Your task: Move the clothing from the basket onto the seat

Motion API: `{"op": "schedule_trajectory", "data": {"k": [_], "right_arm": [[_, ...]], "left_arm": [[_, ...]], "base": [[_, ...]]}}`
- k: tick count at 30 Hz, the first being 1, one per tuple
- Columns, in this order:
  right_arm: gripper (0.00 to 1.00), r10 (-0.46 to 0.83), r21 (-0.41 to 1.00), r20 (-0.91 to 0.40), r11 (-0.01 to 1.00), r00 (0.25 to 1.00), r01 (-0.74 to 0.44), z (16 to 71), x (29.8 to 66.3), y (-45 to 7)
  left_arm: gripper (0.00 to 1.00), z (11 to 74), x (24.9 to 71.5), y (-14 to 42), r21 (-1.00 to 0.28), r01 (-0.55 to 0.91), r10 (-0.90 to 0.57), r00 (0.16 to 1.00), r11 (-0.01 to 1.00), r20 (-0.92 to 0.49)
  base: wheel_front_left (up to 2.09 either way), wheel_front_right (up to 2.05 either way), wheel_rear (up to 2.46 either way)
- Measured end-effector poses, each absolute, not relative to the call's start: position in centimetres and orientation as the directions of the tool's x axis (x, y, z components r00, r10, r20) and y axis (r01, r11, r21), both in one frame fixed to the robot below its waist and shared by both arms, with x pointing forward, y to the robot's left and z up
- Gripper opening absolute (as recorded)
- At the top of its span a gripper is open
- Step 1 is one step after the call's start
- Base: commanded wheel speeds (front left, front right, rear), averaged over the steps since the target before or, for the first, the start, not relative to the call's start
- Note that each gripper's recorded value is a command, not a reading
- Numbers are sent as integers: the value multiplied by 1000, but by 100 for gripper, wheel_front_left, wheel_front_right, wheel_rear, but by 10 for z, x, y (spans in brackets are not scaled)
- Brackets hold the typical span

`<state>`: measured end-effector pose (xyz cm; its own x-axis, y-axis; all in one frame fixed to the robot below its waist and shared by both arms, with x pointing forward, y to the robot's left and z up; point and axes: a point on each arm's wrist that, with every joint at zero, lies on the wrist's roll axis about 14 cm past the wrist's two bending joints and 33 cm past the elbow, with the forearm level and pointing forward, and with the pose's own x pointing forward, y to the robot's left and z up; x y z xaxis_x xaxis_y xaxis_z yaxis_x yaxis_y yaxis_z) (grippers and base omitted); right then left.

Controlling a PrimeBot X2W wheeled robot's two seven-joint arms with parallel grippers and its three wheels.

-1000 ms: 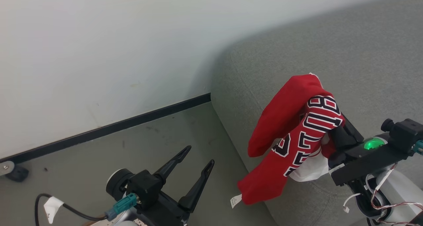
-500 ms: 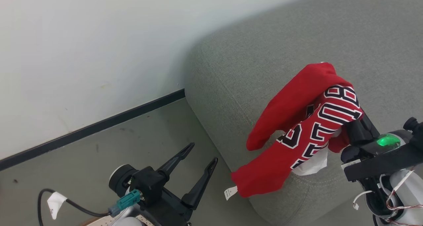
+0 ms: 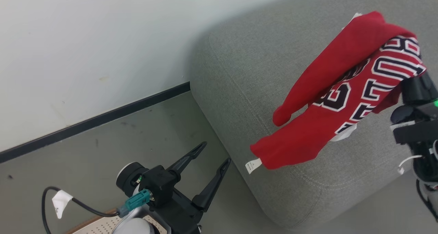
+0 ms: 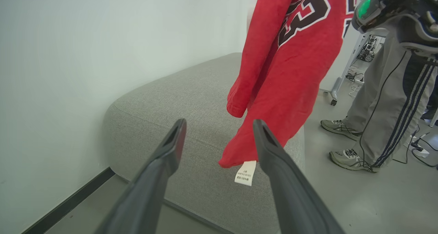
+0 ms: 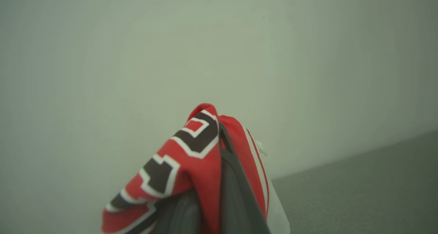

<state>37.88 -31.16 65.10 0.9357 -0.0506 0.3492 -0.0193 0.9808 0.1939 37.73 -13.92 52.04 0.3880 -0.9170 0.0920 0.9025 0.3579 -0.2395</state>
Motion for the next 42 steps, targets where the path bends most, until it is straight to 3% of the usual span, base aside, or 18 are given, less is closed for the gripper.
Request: {"op": "schedule_trajectory", "data": {"k": [10, 18, 25, 36, 42], "right_arm": [[0, -153, 115, 340, 986, 928, 120, 674, 410, -374], [0, -230, 38, 221, 973, 948, 227, 650, 441, -414], [0, -349, 15, 170, 936, 922, 352, 636, 460, -459], [0, -430, -31, 126, 899, 894, 437, 610, 513, -473], [0, -445, -172, -37, 885, 895, 433, 543, 524, -469]], "left_arm": [[100, 510, 390, -135, -254, 898, -918, 390, 360, 78], [100, 495, 405, -131, -276, 890, -919, 391, 363, 53], [100, 472, 418, -121, -294, 875, -913, 407, 385, 15], [100, 442, 443, -99, -320, 839, -890, 456, 440, -28], [100, 428, 453, -91, -332, 821, -877, 478, 465, -48]], "base": [[0, 0, 0], [0, 0, 0], [0, 0, 0], [0, 0, 0], [0, 0, 0]]}}
